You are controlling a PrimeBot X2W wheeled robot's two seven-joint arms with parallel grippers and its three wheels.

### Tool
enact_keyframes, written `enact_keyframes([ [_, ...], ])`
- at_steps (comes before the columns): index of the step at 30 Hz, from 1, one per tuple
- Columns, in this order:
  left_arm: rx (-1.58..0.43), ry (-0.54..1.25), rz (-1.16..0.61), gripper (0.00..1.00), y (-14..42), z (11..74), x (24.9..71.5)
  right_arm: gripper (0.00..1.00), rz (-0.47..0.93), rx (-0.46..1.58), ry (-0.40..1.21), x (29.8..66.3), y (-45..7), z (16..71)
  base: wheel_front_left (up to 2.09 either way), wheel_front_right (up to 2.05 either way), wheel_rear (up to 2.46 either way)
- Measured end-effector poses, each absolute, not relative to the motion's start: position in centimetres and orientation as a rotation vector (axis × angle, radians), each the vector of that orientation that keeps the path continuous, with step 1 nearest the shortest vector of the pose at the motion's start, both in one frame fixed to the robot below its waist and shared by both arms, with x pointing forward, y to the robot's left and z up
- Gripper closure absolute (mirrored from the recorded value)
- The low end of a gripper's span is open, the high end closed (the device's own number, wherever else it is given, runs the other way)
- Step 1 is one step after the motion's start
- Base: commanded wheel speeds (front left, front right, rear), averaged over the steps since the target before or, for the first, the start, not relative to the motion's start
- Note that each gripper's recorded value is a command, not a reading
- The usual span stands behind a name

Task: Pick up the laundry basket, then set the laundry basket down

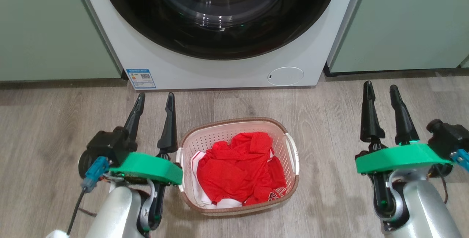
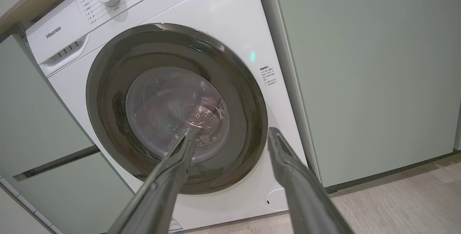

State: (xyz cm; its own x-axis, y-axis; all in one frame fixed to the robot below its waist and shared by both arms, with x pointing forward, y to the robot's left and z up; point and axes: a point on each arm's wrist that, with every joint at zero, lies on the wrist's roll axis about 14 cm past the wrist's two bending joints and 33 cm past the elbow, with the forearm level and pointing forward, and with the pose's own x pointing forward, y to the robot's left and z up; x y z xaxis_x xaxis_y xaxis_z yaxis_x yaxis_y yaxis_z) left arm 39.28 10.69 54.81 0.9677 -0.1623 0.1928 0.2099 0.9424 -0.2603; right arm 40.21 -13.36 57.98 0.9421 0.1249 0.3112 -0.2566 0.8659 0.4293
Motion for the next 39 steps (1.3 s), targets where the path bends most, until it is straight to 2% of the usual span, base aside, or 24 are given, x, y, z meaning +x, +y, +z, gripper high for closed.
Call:
enact_keyframes([
  [3, -0.295, -0.166, -0.188, 0.0, 10.8, 54.7, 39.3, 0.0, 0.203, 0.485, -0.278, 40.2, -13.3, 57.9, 0.0, 0.0, 0.0],
  [4, -0.301, -0.162, -0.187, 1.0, 10.8, 54.6, 39.3, 1.0, 0.202, 0.485, -0.277, 40.2, -13.3, 57.9, 0.0, 0.0, 0.0],
  [11, -0.313, 0.019, -0.153, 1.0, 11.0, 48.8, 37.1, 1.0, 0.161, 0.5, -0.119, 39.1, -13.5, 52.7, 0.0, 0.0, 0.0],
  [39, -0.587, 0.082, -0.082, 1.0, 12.8, 48.2, 37.5, 1.0, 0.09, 0.736, -0.054, 39.0, -15.2, 51.5, 0.0, 0.0, 0.0],
])
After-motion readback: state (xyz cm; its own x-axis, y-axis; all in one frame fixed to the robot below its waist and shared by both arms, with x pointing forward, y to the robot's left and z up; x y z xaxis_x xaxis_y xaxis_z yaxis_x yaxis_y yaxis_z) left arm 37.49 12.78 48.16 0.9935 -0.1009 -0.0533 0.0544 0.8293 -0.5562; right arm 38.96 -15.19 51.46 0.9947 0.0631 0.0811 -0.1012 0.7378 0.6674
